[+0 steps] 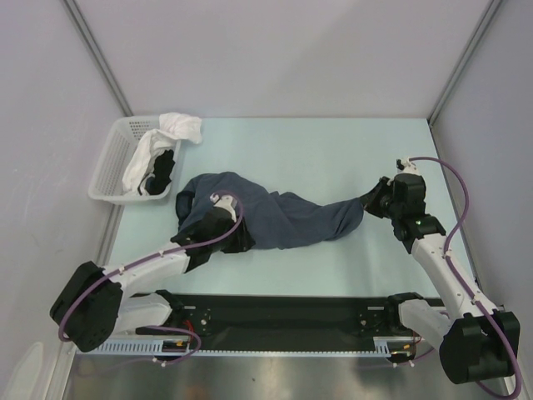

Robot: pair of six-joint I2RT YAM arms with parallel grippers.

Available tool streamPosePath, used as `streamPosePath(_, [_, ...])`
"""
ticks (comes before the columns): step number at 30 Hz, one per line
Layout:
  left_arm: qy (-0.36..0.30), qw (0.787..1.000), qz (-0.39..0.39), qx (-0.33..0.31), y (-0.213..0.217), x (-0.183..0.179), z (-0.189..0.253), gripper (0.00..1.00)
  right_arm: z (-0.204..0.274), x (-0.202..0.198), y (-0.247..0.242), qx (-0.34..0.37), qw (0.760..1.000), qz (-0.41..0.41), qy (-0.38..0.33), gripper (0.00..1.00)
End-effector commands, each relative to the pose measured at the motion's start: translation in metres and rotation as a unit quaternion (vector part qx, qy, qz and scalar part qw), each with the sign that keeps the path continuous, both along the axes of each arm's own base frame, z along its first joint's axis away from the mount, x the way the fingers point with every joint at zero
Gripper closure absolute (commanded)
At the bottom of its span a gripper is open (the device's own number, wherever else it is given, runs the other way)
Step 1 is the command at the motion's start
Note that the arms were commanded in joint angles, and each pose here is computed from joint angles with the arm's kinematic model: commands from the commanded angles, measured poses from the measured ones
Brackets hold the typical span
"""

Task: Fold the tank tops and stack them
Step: Flatten the tank top out

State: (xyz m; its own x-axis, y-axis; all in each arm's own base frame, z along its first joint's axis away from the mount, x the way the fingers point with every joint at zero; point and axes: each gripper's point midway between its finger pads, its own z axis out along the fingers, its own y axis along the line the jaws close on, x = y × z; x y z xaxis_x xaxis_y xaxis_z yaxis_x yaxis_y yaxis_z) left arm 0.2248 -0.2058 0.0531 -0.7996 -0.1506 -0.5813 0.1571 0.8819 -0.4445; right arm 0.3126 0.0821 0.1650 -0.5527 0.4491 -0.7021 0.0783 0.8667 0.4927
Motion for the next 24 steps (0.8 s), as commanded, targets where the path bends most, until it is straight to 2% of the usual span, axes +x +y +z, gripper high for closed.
streamPosePath(1, [-0.021,1.0,-0.002,0.003,-0.005,0.011,0.009,0.53,0.012,0.004,0.002,0.003,1.0,0.008,-0.028,1.0])
streamPosePath(2, [-0.018,1.0,-0.006,-0.002,-0.008,0.01,0.009,0.61,0.012,0.004,0.001,0.003,1.0,0.008,-0.028,1.0])
streamPosePath(4, [-0.015,1.0,-0.016,-0.012,-0.012,0.008,0.009,0.68,0.014,0.004,0.001,0.002,1.0,0.008,-0.03,1.0])
streamPosePath(5, [-0.011,1.0,-0.023,-0.018,-0.015,0.005,0.009,0.78,0.012,0.004,0.001,0.001,1.0,0.007,-0.027,1.0])
streamPosePath(6, [-0.012,0.999,-0.025,-0.023,-0.017,0.005,0.011,0.82,0.014,0.004,0.0,0.0,1.0,0.006,-0.029,1.0])
streamPosePath(7, [-0.011,0.999,-0.026,-0.025,-0.017,0.004,0.011,0.97,0.014,0.004,0.0,0.0,1.0,0.006,-0.029,1.0])
streamPosePath(8, [-0.01,0.999,-0.026,-0.027,-0.017,0.003,0.012,1.0,0.015,0.004,-0.001,0.0,1.0,0.004,-0.03,1.0])
streamPosePath(11, [-0.03,0.999,-0.031,-0.031,-0.016,0.005,0.027,1.0,0.017,0.002,-0.003,-0.005,1.0,0.0,-0.024,1.0])
streamPosePath(13, [-0.039,0.999,-0.006,0.013,0.001,0.011,0.035,1.0,0.019,0.002,-0.006,-0.012,1.0,-0.005,-0.023,1.0])
streamPosePath(14, [-0.072,0.997,-0.008,0.013,0.001,0.021,0.065,1.0,0.027,0.004,-0.008,-0.015,0.999,-0.01,-0.03,1.0])
streamPosePath(16, [-0.073,0.997,0.0,0.032,0.015,0.022,0.083,1.0,0.031,0.003,-0.018,-0.027,0.999,-0.026,-0.024,1.0])
streamPosePath(18, [-0.107,0.994,0.009,0.017,0.025,0.03,0.129,1.0,0.042,0.002,-0.021,-0.027,0.999,-0.029,-0.03,1.0])
streamPosePath(20, [-0.146,0.989,0.001,-0.027,0.026,0.03,0.176,1.0,0.053,0.0,-0.026,-0.023,0.998,-0.036,-0.043,1.0])
streamPosePath(24, [-0.18,0.982,0.041,-0.042,0.06,0.033,0.233,1.0,0.072,-0.007,-0.031,-0.023,0.997,-0.045,-0.064,1.0])
